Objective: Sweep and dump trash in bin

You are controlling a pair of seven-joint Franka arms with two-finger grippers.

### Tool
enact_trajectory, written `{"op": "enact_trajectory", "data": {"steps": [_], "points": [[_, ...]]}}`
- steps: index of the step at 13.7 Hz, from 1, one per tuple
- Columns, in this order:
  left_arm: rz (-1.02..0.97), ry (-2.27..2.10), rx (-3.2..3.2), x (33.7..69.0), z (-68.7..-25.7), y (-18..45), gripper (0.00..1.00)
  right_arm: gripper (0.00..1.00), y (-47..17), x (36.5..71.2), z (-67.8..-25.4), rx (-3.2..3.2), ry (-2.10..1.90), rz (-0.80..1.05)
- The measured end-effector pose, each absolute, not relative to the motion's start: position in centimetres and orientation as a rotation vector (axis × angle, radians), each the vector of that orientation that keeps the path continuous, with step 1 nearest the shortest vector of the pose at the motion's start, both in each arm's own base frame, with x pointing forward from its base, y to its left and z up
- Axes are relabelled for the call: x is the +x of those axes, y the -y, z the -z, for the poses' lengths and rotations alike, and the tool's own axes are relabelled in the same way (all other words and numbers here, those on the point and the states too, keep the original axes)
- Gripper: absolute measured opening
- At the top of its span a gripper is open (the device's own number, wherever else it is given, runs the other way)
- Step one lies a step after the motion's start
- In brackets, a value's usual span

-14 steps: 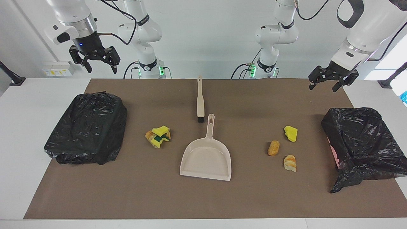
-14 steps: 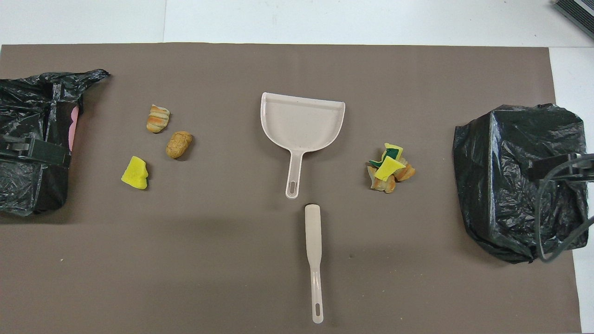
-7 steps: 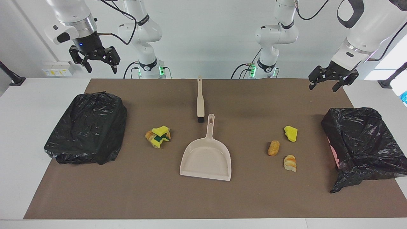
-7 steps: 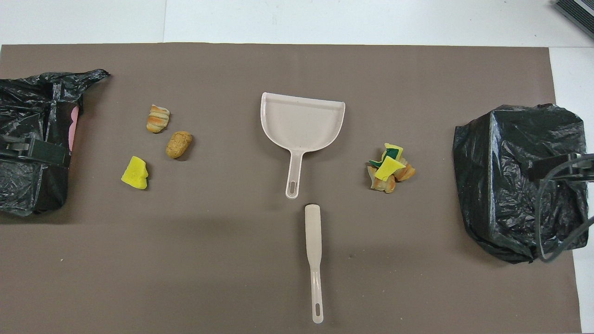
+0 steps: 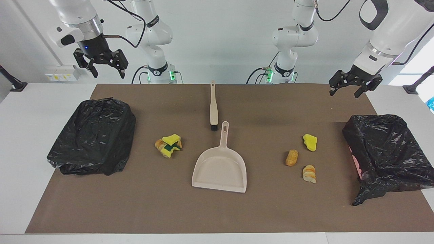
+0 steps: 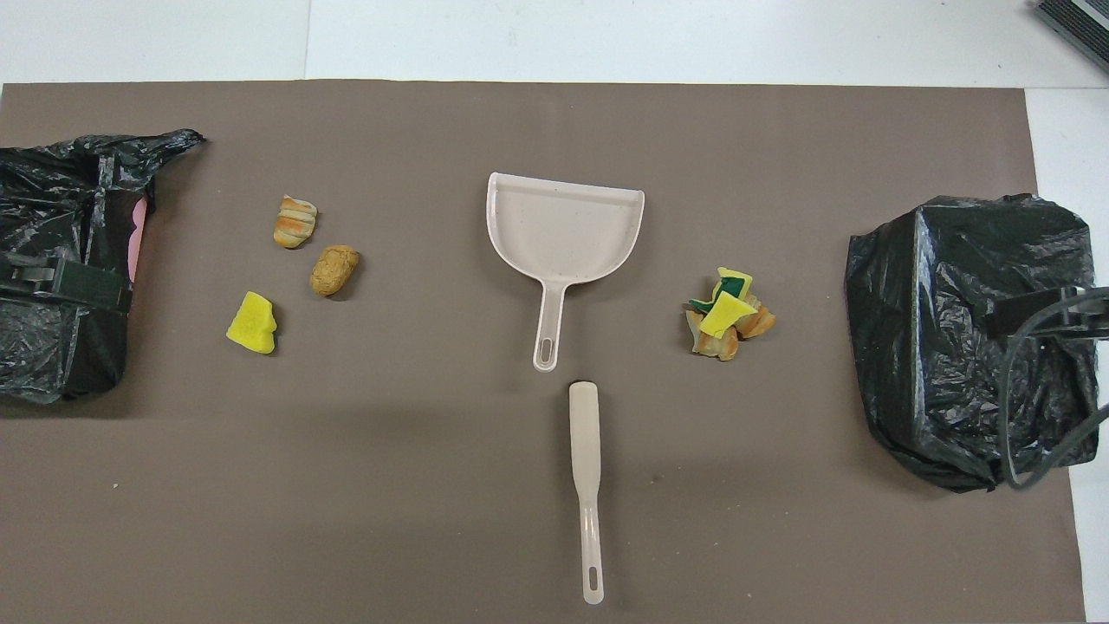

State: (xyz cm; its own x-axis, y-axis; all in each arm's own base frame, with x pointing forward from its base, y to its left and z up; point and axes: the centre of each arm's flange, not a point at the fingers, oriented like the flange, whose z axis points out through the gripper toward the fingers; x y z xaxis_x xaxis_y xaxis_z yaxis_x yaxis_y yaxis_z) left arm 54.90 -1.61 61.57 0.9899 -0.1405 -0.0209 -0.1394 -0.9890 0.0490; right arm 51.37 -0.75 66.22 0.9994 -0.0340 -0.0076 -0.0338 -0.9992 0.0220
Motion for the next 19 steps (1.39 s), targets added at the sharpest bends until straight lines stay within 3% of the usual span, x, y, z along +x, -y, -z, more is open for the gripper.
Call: {"op": "enact_trajectory", "data": {"steps": [14,19], "points": [[0.067,0.24,3.083,54.7,-60.6,1.8,1.0,1.0,2.0,51.5,-66.0,3.121,0.067,0.002],[0.106,0.408,3.055,54.3,-56.1,8.0,1.0,1.0,0.9,55.0,-61.6,3.117,0.033,-0.046]]}}
